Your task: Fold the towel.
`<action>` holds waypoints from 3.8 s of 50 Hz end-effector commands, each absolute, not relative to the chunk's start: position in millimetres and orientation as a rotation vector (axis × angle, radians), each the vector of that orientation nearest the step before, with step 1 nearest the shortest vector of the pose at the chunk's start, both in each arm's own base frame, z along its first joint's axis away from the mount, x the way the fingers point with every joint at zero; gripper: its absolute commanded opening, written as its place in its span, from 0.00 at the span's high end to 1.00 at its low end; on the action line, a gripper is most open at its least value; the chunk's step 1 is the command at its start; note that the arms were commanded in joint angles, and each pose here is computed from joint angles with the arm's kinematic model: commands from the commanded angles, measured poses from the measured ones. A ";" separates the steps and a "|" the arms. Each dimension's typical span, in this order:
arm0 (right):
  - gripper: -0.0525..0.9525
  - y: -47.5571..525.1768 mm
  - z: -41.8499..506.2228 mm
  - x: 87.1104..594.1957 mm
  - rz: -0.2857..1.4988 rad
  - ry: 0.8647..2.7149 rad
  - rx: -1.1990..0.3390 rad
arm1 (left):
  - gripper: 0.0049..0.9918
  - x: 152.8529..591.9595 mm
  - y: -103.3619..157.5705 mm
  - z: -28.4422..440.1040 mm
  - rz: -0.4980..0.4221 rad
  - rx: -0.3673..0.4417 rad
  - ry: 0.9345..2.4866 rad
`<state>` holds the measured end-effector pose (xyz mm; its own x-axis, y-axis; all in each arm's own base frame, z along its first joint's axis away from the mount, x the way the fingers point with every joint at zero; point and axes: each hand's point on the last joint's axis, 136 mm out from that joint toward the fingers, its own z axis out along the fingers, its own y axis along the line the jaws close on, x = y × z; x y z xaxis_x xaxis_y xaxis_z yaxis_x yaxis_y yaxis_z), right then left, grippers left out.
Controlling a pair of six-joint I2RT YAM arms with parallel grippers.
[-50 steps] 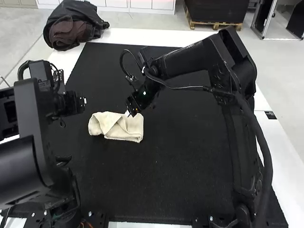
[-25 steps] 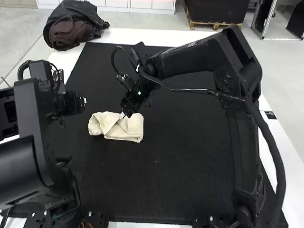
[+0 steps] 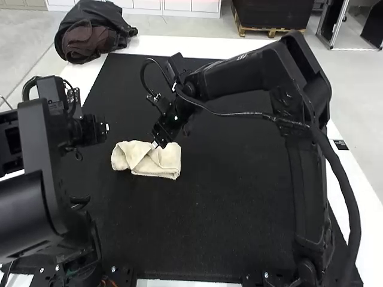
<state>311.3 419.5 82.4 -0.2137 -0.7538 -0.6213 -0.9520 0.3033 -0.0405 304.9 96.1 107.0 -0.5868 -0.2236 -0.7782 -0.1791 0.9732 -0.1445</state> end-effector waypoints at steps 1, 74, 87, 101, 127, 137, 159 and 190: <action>0.13 426.6 81.0 303.3 0.465 2.003 -1.543 | 0.02 308.8 102.0 127.9 -0.040 -0.285 2.154; 0.97 455.4 60.9 280.2 0.597 2.000 -1.529 | 0.02 309.3 102.2 134.1 -0.042 -0.300 2.123; 0.97 463.3 57.8 264.5 0.649 2.004 -1.554 | 0.02 309.3 102.2 134.1 -0.044 -0.303 2.123; 0.57 463.9 53.0 254.2 0.701 2.064 -1.538 | 0.02 309.1 102.2 133.8 -0.045 -0.305 2.124; 0.30 474.3 111.1 260.0 1.080 2.232 -1.241 | 0.02 308.8 101.7 133.2 -0.047 -0.307 2.128; 0.82 472.7 105.9 258.6 1.193 2.228 -1.204 | 0.02 309.1 102.4 134.2 -0.045 -0.308 2.125; 0.97 478.1 73.9 252.4 1.298 2.181 -1.205 | 0.02 311.9 104.2 138.5 -0.034 -0.300 2.102; 0.97 469.8 37.7 288.5 1.290 2.124 -1.116 | 0.02 315.9 106.0 143.8 -0.020 -0.291 2.080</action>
